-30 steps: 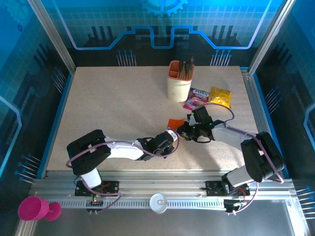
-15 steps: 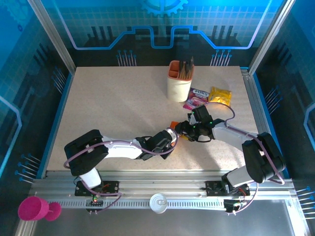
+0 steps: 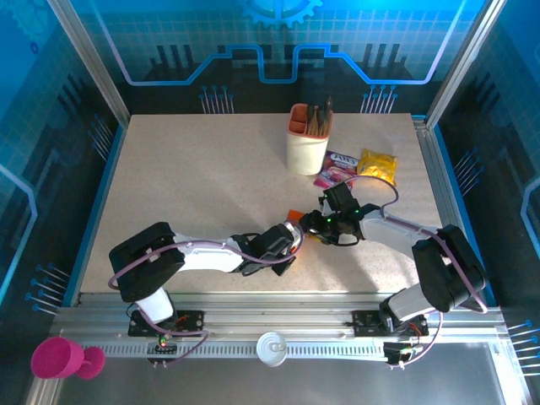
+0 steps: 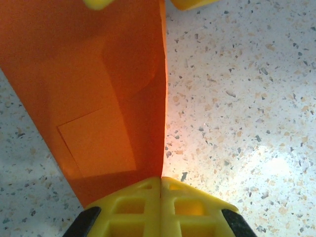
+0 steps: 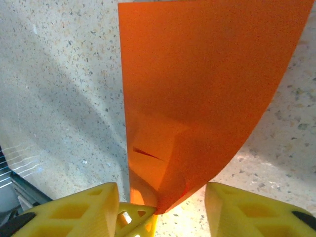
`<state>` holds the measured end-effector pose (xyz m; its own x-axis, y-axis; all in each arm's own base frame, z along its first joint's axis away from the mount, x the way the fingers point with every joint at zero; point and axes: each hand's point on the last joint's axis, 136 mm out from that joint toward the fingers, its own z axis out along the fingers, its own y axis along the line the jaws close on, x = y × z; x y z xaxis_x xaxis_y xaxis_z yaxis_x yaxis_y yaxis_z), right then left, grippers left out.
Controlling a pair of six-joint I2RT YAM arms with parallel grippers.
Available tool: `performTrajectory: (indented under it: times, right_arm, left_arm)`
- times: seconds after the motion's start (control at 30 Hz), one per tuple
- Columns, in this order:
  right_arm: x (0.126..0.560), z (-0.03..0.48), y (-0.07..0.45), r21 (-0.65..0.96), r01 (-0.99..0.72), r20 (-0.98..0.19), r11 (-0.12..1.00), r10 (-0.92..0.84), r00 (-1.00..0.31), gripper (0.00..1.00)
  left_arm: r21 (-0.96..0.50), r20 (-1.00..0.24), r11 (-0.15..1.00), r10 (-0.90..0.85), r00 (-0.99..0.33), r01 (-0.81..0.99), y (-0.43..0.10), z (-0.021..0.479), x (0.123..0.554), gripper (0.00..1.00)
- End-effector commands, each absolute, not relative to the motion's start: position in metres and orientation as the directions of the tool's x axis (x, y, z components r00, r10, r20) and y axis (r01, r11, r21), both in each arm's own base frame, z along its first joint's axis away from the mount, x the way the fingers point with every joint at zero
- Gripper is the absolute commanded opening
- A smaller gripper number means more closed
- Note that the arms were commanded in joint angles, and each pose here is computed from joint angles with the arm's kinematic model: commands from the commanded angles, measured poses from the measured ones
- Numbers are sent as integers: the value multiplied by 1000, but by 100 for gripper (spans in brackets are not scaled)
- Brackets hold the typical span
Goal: Fold a paper plane with a square sheet of paper (pick it up from the middle)
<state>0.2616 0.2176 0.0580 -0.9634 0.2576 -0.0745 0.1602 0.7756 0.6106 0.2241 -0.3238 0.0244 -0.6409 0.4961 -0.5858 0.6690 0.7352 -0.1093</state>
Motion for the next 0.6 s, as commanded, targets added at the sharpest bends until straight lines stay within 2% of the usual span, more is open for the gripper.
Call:
performTrajectory:
  times: [0.0, 0.2, 0.3, 0.43, 0.57]
  right_arm:
    - [231, 56, 227, 610, 122, -9, 783, 161, -987, 53]
    - [246, 78, 194, 613, 119, -98, 781, 224, -970, 54]
    - [260, 95, 181, 629, 80, -149, 773, 221, -964, 51]
    - [277, 113, 185, 639, -21, -215, 769, 153, -965, 43]
    - [282, 112, 194, 658, -73, -219, 749, 99, -971, 41]
  left_arm:
    - [-156, -658, 746, 410, -632, 647, -332, 50, 241, 0]
    - [-226, -654, 751, 355, -668, 620, -327, 53, 242, 0]
    - [-270, -647, 741, 333, -686, 615, -326, 56, 241, 0]
    - [-307, -633, 729, 324, -703, 612, -326, 57, 240, 0]
    - [-332, -622, 724, 315, -717, 605, -325, 53, 241, 0]
